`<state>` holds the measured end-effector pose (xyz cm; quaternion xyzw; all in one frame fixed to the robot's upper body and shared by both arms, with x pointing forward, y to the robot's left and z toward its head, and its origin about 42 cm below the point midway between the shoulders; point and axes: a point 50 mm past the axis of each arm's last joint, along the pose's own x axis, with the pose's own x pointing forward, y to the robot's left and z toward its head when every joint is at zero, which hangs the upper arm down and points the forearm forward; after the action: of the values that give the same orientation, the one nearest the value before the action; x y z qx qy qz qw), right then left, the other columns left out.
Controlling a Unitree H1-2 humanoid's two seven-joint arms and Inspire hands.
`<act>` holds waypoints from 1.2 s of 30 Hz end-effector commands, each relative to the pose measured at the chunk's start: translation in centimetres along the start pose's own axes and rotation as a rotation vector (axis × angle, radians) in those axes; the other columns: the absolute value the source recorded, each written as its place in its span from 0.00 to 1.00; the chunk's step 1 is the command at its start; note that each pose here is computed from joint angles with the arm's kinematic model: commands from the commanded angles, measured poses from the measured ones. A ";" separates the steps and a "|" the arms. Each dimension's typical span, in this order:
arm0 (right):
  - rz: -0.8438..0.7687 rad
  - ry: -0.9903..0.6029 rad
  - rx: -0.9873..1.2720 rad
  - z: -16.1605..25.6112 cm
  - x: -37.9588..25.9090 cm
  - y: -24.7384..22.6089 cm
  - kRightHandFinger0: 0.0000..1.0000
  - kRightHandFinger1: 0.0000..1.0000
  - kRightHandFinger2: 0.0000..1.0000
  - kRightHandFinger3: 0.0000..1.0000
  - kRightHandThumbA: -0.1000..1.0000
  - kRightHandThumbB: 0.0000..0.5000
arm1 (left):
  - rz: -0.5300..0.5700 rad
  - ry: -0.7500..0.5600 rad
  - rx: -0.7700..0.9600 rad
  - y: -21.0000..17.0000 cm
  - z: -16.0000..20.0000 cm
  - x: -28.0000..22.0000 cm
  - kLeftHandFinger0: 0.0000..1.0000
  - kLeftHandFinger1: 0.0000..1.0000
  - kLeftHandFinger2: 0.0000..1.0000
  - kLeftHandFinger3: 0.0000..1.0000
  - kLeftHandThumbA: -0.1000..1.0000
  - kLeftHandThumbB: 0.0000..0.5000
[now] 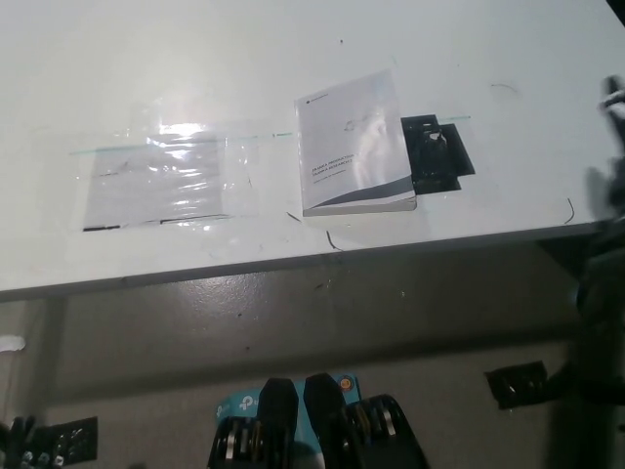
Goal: The robot uses its right hand to slide under the cover of the book kept in the middle of the desk and open it
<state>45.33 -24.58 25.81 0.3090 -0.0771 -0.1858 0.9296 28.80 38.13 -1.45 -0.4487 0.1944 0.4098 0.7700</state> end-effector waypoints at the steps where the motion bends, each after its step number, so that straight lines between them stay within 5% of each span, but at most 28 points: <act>1: 0.153 0.082 0.055 -1.3 0.2 3.6 0.80 1.00 1.00 1.00 0.96 0.31 | 0.000 -0.029 -0.026 -0.5 1.2 -0.1 0.84 0.85 0.92 0.98 0.49 0.00; 4: 0.183 0.120 0.058 -2.6 0.5 4.0 0.88 1.00 1.00 1.00 1.00 0.34 | -0.008 -0.029 -0.017 -0.4 1.2 -0.1 0.85 0.87 0.92 1.00 0.46 0.00; 8: 0.198 0.171 0.041 -4.5 0.7 5.4 0.83 1.00 1.00 1.00 1.00 0.46 | 0.018 -0.022 -0.028 -0.6 1.0 0.2 0.82 0.82 0.90 0.97 0.53 0.00; 19: 0.229 0.210 0.024 -5.9 0.3 7.3 0.90 1.00 1.00 1.00 1.00 0.46 | 0.016 -0.029 -0.017 -0.2 1.1 0.1 0.81 0.80 0.90 0.93 0.49 0.00; 26: 0.241 0.225 0.031 -6.2 0.0 8.6 0.87 1.00 1.00 1.00 1.00 0.46 | 0.035 -0.025 -0.055 -0.2 1.0 0.1 0.80 0.79 0.89 0.93 0.57 0.00; 36: 0.260 0.276 0.060 -8.6 -1.7 9.3 0.97 1.00 1.00 1.00 1.00 0.40 | 0.050 -0.024 -0.049 0.2 0.8 0.0 0.78 0.77 0.90 0.92 0.70 0.00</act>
<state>48.13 -14.19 22.11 0.3413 0.0386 -0.0544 0.9376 28.46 38.20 -1.77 -0.4602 0.2015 0.4294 0.7504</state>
